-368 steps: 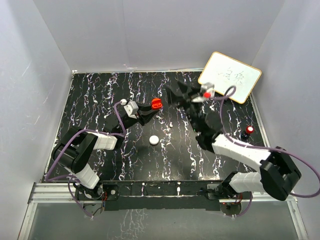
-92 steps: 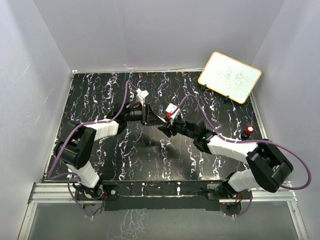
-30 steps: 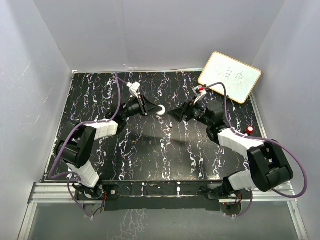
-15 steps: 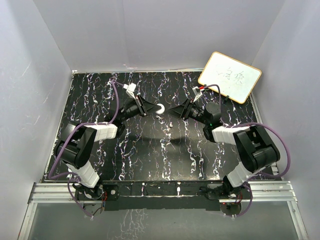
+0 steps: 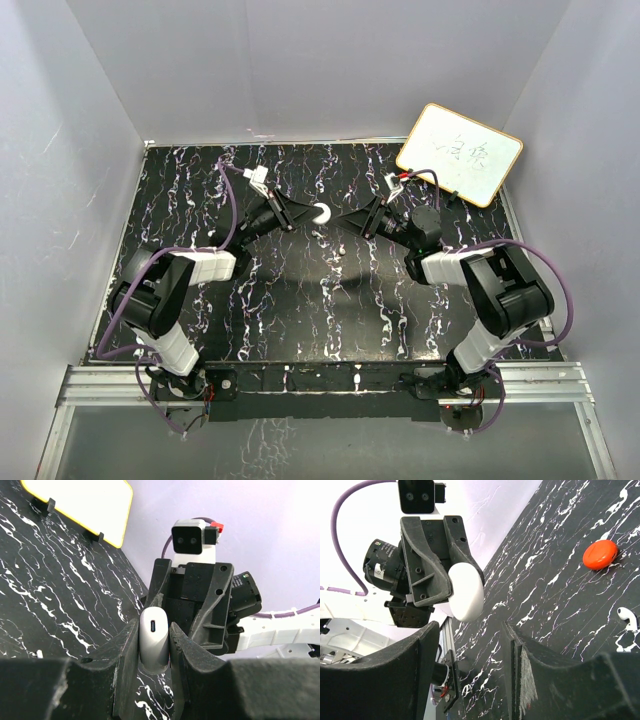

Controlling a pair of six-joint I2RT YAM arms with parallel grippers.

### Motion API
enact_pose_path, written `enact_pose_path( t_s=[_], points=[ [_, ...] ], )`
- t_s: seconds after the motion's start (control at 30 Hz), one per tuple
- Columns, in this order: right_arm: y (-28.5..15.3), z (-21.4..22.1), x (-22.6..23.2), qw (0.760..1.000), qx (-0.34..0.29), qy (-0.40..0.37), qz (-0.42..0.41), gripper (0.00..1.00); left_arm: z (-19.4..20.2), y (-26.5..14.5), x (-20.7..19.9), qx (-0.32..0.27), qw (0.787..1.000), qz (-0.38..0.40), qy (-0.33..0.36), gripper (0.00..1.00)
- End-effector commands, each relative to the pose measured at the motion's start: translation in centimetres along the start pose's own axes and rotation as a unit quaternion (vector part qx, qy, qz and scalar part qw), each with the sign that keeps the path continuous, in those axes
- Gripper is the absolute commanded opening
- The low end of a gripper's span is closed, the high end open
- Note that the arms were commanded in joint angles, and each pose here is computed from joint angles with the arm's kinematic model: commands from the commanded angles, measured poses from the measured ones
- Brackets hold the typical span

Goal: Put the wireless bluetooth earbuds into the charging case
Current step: Pick up the charging case at the center of the board, then open the charging case.

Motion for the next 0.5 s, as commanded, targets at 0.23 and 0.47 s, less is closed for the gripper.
enact_pose_path(
  t_s=[0.23, 0.47],
  points=[
    [0.5, -0.6, 0.8, 0.999, -0.005, -0.012, -0.041, 0.46, -0.9, 0.9, -2.3, -0.023, 0.998, 0.045, 0.025, 0.00],
    [0.6, -0.7, 1.2, 0.998, -0.003, -0.010, -0.060, 0.43, -0.3, 1.2, -2.5, -0.017, 0.998, 0.051, 0.021, 0.00]
  ],
)
Point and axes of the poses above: each gripper's point midway between its finger pads, its own y axis out along the fingers, its own x axis along the line the jaws close on, z = x × y, the point moved 8 cm from there along -y, back along the fingers, and after that the axes turned 14 degrees about y, right-handed, at the moved point
